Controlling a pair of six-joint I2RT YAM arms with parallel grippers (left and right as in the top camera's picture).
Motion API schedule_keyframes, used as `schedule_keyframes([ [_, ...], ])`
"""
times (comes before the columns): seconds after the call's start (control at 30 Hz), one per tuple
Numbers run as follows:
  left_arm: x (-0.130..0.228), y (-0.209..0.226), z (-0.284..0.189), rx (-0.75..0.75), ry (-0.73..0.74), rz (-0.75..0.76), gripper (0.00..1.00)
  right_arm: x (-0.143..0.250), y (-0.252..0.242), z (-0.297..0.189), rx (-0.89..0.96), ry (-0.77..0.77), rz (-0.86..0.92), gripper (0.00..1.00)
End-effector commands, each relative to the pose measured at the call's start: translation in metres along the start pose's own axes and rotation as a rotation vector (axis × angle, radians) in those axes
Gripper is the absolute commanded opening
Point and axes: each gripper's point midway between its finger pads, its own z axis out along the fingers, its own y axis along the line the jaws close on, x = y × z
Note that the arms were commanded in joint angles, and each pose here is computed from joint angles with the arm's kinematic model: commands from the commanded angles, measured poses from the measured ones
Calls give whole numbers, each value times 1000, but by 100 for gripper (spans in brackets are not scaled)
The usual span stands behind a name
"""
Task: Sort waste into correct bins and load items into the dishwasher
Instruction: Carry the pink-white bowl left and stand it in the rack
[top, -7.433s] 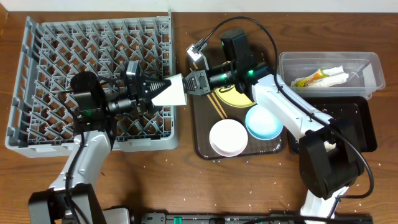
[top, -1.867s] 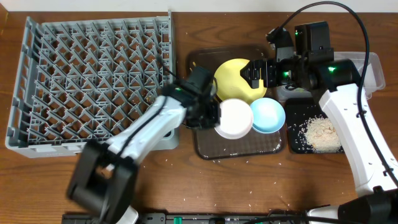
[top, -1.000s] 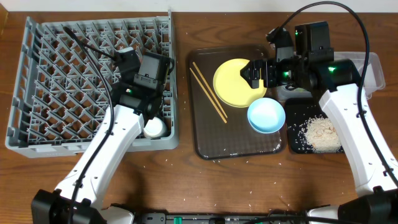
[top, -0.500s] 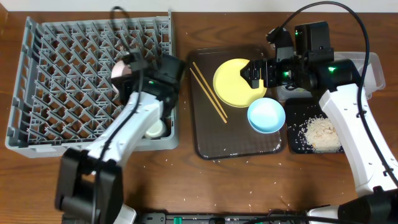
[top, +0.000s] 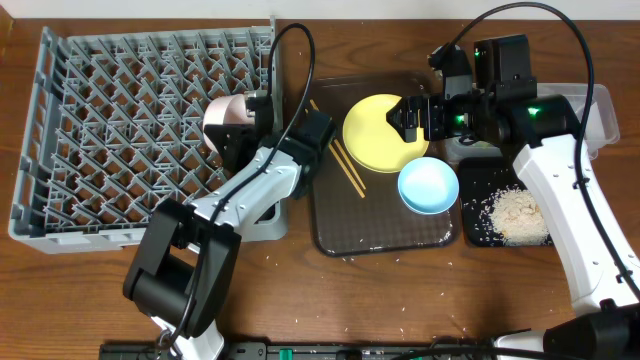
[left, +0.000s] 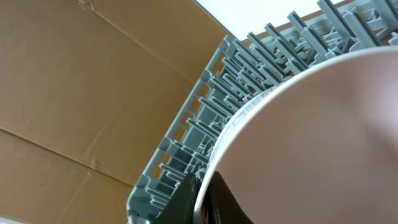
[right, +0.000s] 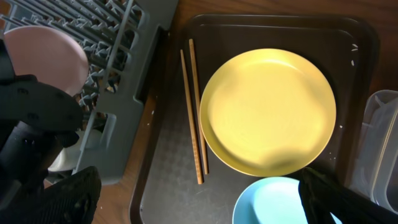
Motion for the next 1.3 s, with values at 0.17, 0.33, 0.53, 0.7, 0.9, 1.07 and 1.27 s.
schedule_keyframes([
  [0.17,-17,20,-6,-134,-96,21,7,-5,-3,-5,5,-17,-6,99],
  [0.33,-16,18,-5,-122,-89,-3,7,-5,-3,-5,5,-18,-6,99],
  [0.53,-2,6,-2,-71,-54,-30,8,-5,-3,-5,5,-17,-6,99],
  [0.7,0,8,4,-84,-42,-32,7,-5,-3,-5,5,-17,-6,99],
  [0.9,3,13,15,-106,-18,-46,7,-5,-3,-5,5,-18,-6,99],
  [1.07,3,10,14,-96,-14,-56,7,-5,-3,-5,5,-18,-6,99],
  [1.27,10,-2,10,-33,14,-49,7,-5,-3,-5,5,-18,-5,99],
])
